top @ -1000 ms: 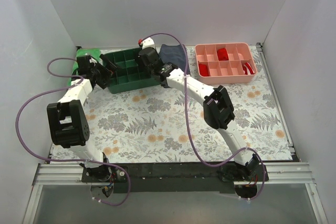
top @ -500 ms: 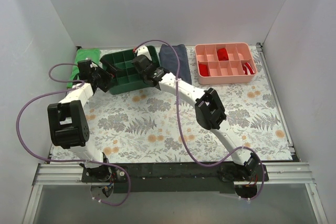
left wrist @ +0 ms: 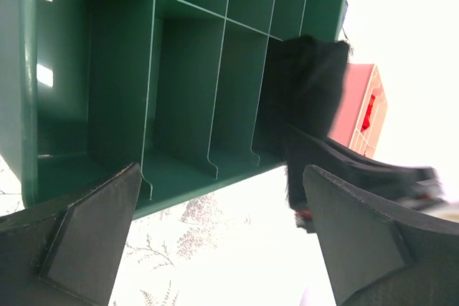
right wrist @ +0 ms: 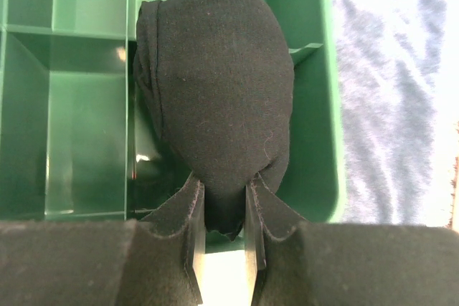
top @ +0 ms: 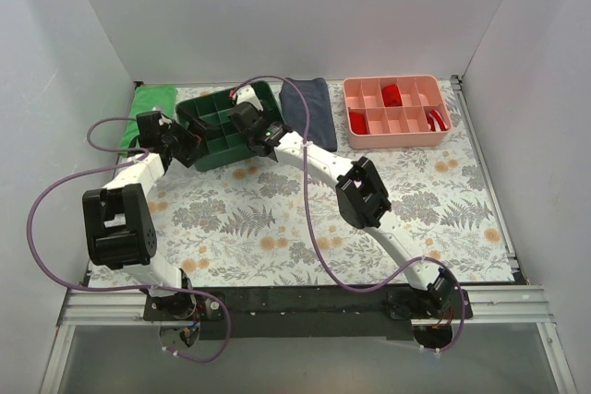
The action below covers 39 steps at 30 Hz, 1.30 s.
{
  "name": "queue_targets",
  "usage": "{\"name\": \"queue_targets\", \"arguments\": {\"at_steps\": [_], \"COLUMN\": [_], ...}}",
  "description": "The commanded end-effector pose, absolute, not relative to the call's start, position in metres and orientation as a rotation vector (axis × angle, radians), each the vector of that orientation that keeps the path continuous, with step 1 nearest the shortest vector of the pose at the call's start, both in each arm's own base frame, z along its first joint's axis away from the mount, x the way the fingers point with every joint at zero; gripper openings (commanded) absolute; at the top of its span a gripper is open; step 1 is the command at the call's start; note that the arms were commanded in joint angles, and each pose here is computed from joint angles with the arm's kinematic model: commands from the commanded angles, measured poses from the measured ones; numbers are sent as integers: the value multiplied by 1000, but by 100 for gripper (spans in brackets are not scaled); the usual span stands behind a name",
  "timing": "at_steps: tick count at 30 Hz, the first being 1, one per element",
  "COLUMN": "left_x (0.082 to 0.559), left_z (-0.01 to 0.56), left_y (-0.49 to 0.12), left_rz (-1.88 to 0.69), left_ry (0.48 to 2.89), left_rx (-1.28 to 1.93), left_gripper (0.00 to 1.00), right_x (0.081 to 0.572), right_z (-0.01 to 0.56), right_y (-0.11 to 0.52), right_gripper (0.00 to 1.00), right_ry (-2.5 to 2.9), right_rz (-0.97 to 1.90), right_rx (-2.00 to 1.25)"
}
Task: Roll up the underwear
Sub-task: Place the underwear in the storage box.
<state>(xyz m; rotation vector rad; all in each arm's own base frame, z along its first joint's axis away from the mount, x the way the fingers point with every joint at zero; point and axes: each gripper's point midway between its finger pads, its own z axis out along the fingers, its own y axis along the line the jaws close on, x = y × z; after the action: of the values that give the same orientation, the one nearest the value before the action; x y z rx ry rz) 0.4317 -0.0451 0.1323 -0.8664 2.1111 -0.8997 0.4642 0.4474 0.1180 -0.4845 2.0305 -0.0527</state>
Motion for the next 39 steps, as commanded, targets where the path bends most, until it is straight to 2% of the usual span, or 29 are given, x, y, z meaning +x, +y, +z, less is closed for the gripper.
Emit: {"name": "queue_targets", "arguments": {"at_steps": [1,8,19,25,33,39], "left_x": [417,418,418,417,417,421], "left_z": [143,146,147,147,147,154], "left_y": [-50,-53,-55,-57,-58,-57], "left_rz": [-931,-957,-972,-984,-992,-993], "left_ry": [2122,2115,2117,2121,2125,2116], "left_rx": [-863,-857,-843,-839,-829,-817], "left_gripper": [98,98,98,98,98,98], "right_x": [463,455,431,441,426,418], "right_z": [119,106,103,78,76,52], "right_y": [459,473,510,490,484,454], "right_gripper": [1,1,1,1,1,1], "right_ry": [2007,2021,2055,2207,2301,2439], "right_rz": [-47,10,301,422,569,489], "right_rx": [-526,-605,-729,-604,-672,-697]}}
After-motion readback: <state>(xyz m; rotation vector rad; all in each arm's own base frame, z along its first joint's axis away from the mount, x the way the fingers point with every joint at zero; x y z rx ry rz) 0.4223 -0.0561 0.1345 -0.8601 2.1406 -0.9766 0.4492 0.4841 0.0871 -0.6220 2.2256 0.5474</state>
